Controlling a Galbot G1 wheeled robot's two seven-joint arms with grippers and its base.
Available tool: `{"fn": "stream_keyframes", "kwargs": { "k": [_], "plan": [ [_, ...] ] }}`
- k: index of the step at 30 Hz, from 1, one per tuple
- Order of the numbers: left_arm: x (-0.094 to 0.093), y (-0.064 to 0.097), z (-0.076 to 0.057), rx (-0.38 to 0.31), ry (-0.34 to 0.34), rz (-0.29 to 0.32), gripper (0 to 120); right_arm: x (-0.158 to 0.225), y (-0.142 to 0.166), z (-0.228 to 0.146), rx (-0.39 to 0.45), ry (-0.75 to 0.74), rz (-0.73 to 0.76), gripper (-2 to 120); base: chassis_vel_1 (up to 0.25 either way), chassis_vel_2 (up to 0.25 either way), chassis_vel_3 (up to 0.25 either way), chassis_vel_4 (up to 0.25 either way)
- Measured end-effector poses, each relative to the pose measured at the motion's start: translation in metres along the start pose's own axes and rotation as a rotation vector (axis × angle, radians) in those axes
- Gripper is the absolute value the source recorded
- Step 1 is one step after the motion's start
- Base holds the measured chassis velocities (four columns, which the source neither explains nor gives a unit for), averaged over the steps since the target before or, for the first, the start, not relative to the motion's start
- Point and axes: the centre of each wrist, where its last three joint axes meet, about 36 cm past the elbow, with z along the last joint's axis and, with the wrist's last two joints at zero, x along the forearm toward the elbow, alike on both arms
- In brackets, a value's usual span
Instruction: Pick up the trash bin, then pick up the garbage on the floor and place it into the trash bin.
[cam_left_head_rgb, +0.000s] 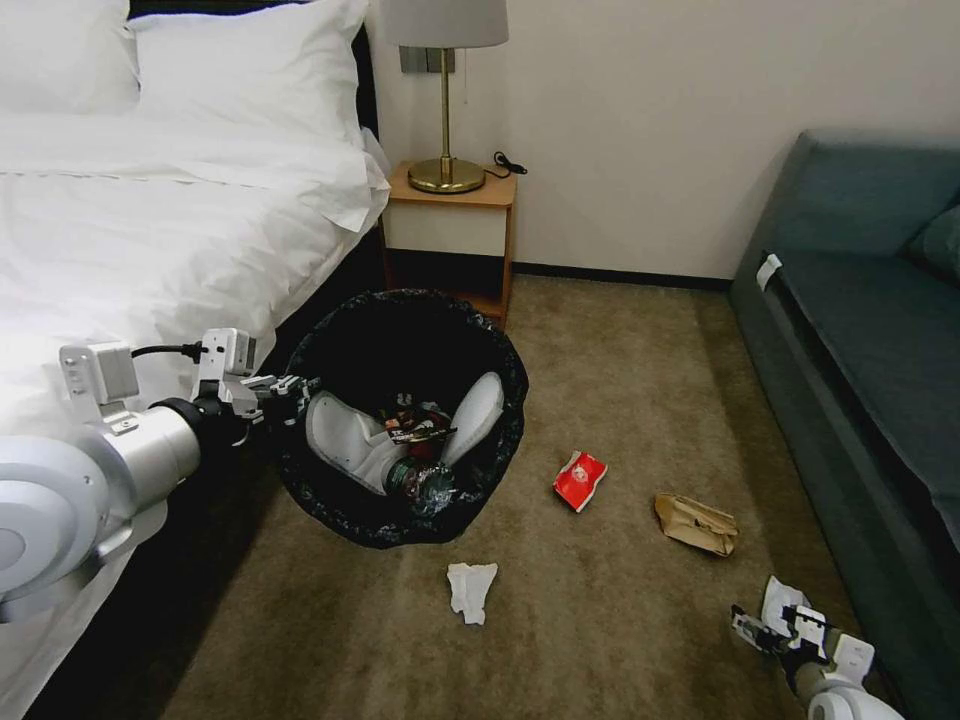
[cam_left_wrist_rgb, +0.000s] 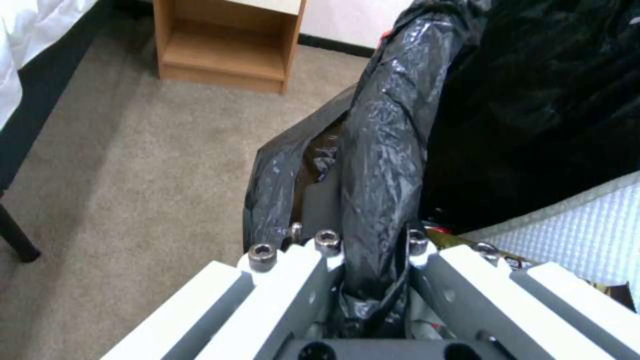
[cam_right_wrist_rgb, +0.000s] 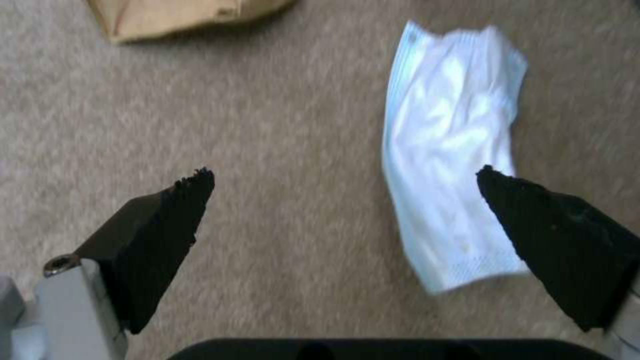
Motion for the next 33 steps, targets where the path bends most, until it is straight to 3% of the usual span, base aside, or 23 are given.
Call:
{"fn": "stream_keyframes", "kwargs": {
  "k": [13,33],
  "plan": [
    [0.000,0.000,0.001,0.001,0.002,0.004,1,-0.020,-0.011,-0.023,-0.019,-0.013,0.032,100,0.000,0.000,0.000,0.000],
    [0.000,0.000,0.001,-0.003,0.006,0.004,1,-0.057,-0.010,-0.009,-0.091,0.050,0.081,100,0.000,0.000,0.000,0.000]
  ]
}}
